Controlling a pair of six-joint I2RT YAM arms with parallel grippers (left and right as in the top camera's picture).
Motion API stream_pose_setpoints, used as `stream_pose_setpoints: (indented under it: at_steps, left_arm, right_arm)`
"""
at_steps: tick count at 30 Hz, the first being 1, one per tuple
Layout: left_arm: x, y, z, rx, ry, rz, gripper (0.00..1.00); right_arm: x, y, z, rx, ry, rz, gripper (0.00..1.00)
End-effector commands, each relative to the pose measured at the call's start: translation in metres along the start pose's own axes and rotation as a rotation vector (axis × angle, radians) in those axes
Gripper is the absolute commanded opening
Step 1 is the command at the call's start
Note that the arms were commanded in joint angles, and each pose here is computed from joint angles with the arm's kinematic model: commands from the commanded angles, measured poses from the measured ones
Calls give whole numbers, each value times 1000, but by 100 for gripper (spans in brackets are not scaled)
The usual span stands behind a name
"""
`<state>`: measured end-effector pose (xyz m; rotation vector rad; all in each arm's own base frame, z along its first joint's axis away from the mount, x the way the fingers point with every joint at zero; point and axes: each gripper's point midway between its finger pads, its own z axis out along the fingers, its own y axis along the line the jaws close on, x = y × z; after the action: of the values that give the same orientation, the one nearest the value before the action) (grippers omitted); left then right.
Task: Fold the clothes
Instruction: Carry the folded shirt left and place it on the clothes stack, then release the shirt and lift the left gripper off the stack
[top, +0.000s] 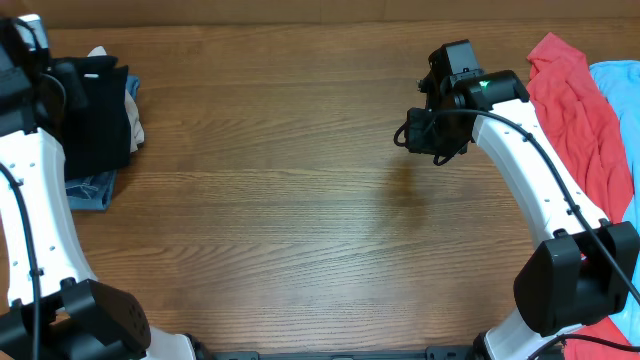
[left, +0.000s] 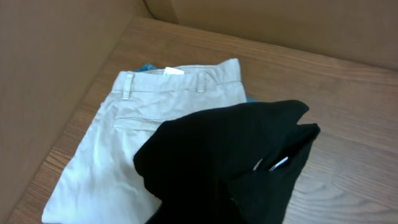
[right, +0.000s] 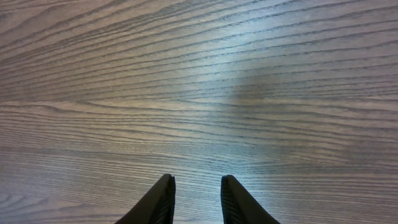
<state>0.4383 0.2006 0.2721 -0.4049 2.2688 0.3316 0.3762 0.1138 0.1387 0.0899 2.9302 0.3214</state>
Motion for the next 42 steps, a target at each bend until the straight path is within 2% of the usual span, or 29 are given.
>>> stream_pose_setpoints:
  at_steps: [1,15,24,25,27,28,29,30,31,34,38,42]
  left_arm:
    - [-5,5,13,21,-11,1,4]
    - [-9,47,69,-48,-62,-53,4]
    - [9,65,110,-79,-34,-73,4]
    - [12,70,114,-87,-30,-83,9]
    - [17,79,118,-100,-23,-94,29]
    - [19,86,120,-110,-22,-117,31]
    - [21,92,121,-118,-20,-139,43]
    - [25,100,123,-128,-15,-180,76]
    - [29,107,123,-136,-9,-219,100]
    - [46,123,122,-133,36,-355,100]
    - [56,115,117,-59,80,-384,100]
    - [41,99,101,14,53,-376,100]
  right_arm:
    - [-6,0,-7,2,-27,-8,28]
    - [-3,-1,-7,5,-18,-3,28]
    - [-1,-1,-7,7,-10,2,28]
    - [-1,-1,-7,7,-10,2,28]
    - [-1,-1,-7,6,-10,3,28]
    - [-1,-1,-7,6,-10,3,28]
    - [-1,-1,-7,7,-8,3,28]
    - [0,-1,-7,7,-6,3,28]
    - [0,-1,-7,8,-4,4,28]
    - [0,-2,-7,8,-3,3,28]
    - [0,-2,-7,9,-4,3,28]
    - [0,-2,-7,9,-4,3,29]
